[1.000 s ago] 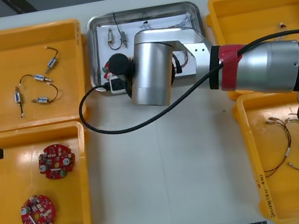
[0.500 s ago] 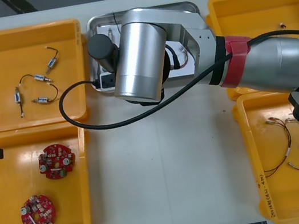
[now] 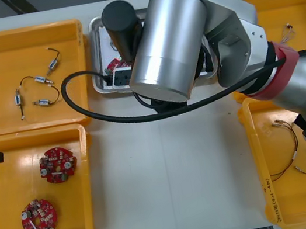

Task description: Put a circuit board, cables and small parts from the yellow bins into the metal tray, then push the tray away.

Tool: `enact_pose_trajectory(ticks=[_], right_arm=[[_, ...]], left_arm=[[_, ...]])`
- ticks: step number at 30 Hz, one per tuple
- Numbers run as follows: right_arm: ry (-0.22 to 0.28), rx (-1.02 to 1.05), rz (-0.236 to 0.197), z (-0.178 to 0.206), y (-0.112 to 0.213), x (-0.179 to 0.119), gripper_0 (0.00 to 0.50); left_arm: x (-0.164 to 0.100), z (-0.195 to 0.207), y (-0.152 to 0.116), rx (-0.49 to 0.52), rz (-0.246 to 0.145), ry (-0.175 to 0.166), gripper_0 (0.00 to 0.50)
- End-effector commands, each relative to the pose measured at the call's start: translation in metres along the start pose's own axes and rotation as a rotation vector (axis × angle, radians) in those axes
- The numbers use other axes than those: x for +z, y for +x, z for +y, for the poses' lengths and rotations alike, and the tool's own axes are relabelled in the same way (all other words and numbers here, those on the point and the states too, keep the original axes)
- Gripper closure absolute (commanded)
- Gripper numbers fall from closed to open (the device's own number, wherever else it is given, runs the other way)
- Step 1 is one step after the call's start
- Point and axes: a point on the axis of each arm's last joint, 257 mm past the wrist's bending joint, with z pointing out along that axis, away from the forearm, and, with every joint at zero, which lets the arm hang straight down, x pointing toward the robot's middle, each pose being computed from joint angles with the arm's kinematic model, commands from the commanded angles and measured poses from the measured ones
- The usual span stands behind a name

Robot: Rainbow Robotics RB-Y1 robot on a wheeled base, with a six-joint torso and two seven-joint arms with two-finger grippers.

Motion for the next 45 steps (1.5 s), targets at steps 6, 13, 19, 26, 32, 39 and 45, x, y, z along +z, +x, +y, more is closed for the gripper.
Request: enact_pose_trajectory(ticks=[6, 13, 19, 26, 32, 39, 45], right_arm=[[0.041, 0.196, -0.140, -0.019, 0.027, -0.031, 0.000], [0.032, 0.387, -0.167, -0.029, 0.062, -0.036, 0.000], [-0.027, 0.687, -0.187, -0.039, 0.104, -0.039, 0.000], [-0.001, 0.888, -0.171, -0.050, 0.153, -0.039, 0.069], [0.045, 1.027, -0.121, -0.053, 0.219, -0.038, 0.069], [0.037, 1.137, -0.095, -0.040, 0.268, -0.041, 0.011], [0.015, 1.236, -0.075, -0.028, 0.304, -0.043, 0.000]], left_arm=[[-0.013, 0.014, -0.002, 0.048, -0.020, -0.043, 0.000], [-0.013, 0.014, -0.002, 0.048, -0.020, -0.043, 0.000], [-0.013, 0.014, -0.002, 0.048, -0.020, -0.043, 0.000], [-0.013, 0.014, -0.002, 0.048, -0.020, -0.043, 0.000], [-0.013, 0.014, -0.002, 0.048, -0.020, -0.043, 0.000], [-0.013, 0.014, -0.002, 0.048, -0.020, -0.043, 0.000], [-0.013, 0.014, -0.002, 0.048, -0.020, -0.043, 0.000]])
